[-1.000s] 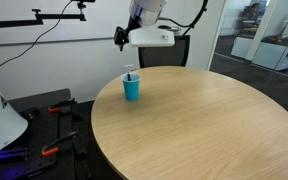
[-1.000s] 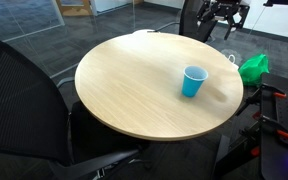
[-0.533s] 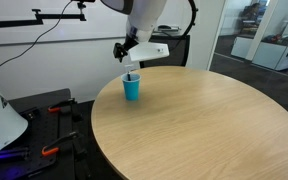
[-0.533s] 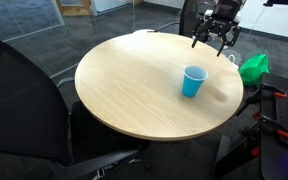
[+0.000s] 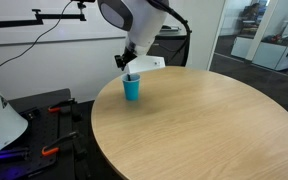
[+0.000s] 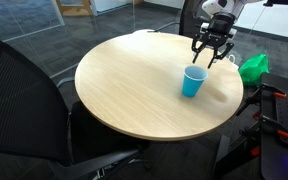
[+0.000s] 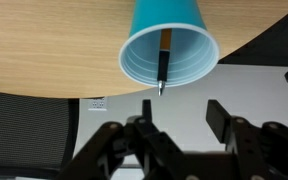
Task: Remove the pen from the mug cup and place it on the table
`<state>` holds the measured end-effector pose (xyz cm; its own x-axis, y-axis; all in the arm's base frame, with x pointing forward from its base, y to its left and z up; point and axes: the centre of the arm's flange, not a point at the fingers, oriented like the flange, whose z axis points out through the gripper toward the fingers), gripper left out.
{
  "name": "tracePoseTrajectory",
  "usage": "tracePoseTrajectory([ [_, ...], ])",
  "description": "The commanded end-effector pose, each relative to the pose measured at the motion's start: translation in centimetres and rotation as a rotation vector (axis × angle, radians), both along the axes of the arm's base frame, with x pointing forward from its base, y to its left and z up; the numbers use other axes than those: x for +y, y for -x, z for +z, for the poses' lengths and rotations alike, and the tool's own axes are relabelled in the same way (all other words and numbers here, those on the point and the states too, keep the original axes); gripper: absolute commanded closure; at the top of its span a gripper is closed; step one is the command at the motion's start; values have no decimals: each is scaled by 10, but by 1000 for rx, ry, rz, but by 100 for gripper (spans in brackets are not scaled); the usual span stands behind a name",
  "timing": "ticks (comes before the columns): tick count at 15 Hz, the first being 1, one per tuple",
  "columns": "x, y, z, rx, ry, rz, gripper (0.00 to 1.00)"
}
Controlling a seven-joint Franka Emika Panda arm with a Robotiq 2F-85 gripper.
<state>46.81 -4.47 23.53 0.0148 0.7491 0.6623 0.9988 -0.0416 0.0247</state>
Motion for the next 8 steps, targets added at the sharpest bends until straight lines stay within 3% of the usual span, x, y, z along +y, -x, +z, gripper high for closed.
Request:
tracePoseTrajectory([
  [1, 4, -5, -11, -20, 14, -7, 60],
  [8, 4, -9, -25, -1, 19, -7, 54],
])
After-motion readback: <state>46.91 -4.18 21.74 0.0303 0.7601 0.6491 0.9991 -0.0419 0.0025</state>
